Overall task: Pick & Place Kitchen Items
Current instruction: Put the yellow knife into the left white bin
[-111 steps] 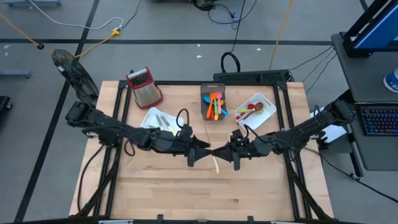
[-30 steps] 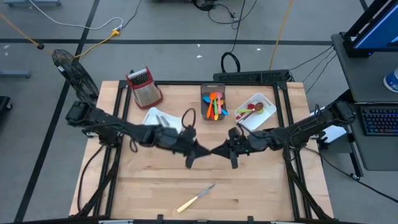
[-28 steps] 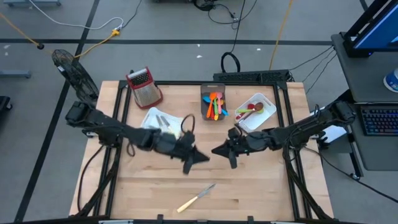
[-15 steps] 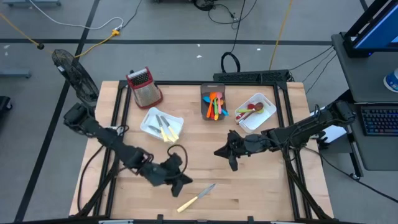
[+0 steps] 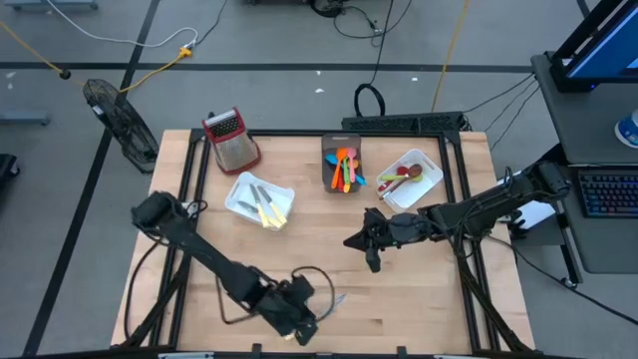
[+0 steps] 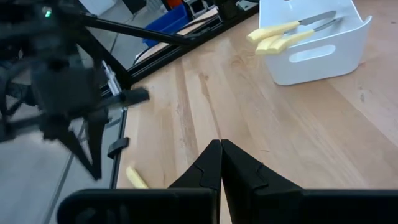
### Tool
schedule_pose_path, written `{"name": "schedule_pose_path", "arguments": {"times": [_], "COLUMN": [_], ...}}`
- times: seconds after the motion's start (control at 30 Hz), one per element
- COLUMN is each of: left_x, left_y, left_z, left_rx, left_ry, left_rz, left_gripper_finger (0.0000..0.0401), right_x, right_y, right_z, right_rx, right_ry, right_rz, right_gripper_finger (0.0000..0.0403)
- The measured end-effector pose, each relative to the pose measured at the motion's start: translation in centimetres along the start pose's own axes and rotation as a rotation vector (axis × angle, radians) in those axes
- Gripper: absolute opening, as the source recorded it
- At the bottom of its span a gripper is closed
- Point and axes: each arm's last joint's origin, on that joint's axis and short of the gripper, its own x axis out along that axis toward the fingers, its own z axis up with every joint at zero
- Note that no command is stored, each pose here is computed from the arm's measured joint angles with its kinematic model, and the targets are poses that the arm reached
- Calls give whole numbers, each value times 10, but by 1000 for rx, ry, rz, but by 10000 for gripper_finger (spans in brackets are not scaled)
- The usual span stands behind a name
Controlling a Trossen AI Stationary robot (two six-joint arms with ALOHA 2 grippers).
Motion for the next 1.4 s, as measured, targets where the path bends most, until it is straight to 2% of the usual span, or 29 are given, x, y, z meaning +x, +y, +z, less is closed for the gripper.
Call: {"name": "schedule_pose_path", "arguments": {"times": [0.23, 0.37, 0.57, 0.7, 0.93, 1.03, 1.13, 1.4], "left_x": [36, 44, 44, 43, 41, 40, 39, 40], "left_y": [0, 9, 7, 5, 4, 5, 9, 9], "left_z": [-10, -20, -29, -33, -40, -42, -43, -40], "left_rx": [-81, -163, -238, -266, -258, -233, -209, -130], "left_ry": [141, 162, 122, 102, 62, 67, 71, 75], "left_rz": [38, 118, 127, 122, 128, 149, 181, 180], "left_gripper_finger": [1, 2, 6, 43, 154, 186, 198, 200], "right_x": [0, 0, 0, 0, 0, 0, 0, 0], "right_y": [1, 0, -1, -1, -1, -1, -1, 0], "right_z": [-1, -2, -3, -3, -3, -3, -3, -3], "right_rx": [-29, -32, -34, -33, -31, -32, -32, -36], "right_ry": [16, 26, 40, 56, 56, 56, 56, 54], "right_rz": [20, 14, 11, 24, 25, 25, 25, 24], "right_gripper_finger": [1, 1, 1, 2, 2, 1, 1, 1]}}
